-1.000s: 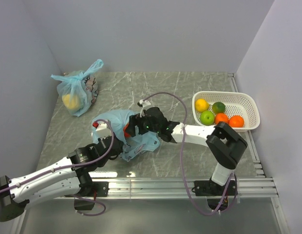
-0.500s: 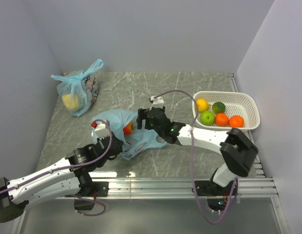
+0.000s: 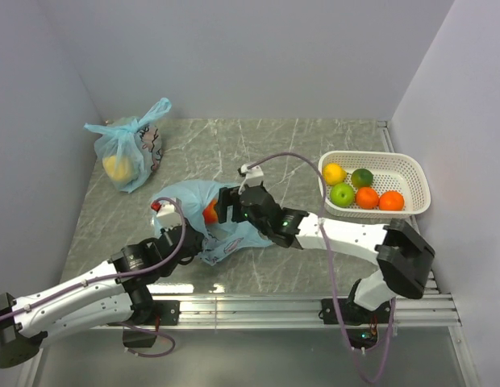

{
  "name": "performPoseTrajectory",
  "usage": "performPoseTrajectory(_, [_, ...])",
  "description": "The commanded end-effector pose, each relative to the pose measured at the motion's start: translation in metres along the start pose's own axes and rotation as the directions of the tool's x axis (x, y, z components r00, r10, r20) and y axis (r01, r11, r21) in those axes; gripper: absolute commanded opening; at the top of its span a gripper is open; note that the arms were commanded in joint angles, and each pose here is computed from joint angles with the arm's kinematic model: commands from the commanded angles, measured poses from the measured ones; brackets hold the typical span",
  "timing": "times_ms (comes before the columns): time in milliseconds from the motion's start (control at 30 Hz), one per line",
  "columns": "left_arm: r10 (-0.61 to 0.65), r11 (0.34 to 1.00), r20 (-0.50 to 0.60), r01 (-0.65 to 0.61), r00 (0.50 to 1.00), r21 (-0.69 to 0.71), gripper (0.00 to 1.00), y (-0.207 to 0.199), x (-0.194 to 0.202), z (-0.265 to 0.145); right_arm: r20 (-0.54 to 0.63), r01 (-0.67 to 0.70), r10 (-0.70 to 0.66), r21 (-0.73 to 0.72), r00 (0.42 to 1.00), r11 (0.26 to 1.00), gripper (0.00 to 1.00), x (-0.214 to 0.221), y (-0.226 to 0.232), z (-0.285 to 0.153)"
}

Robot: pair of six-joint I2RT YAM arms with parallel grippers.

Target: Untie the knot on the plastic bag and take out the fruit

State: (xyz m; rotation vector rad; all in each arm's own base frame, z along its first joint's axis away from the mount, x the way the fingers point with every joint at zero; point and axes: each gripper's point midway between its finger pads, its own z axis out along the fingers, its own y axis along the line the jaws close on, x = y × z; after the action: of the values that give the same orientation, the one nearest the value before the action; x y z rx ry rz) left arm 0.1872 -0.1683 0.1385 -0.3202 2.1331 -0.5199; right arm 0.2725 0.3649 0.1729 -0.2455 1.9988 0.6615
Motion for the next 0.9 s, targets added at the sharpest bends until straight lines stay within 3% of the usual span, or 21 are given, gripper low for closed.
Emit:
performPoseTrajectory(0, [-0.046, 0.998, 0.037, 0.044, 0.998, 0.039, 0.01, -0.013, -0.018, -0.009, -0.029, -0.052, 0.050, -0.085, 0.998, 0.995, 0.89, 0.005, 0.025, 0.015])
performPoseTrajectory(267, [-0.037, 0.996, 0.019, 0.035, 0.999, 0.081, 0.01, -0.021, -0.014, -0.010, -0.017, -0.106, 0.105, -0.135, 0.994, 0.985, 0.94, 0.020, 0.042, 0.052])
performPoseTrajectory(500, [-0.026, 0.994, 0.001, 0.026, 1.000, 0.109, 0.01, -0.029, -0.011, -0.009, -0.009, -0.090, 0.089, -0.046, 0.996, 0.995, 0.98, 0.024, 0.038, 0.088])
performPoseTrajectory(767, [-0.017, 0.991, -0.024, 0.020, 1.000, 0.135, 0.01, -0.035, -0.004, -0.006, -0.095, -0.033, 0.032, -0.014, 0.995, 0.999, 0.98, 0.066, 0.035, 0.129])
performPoseTrajectory(867, [-0.022, 0.992, -0.030, 0.025, 0.999, 0.124, 0.01, -0.031, -0.001, -0.005, -0.123, -0.026, 0.024, -0.012, 0.992, 1.000, 0.92, 0.080, 0.031, 0.133])
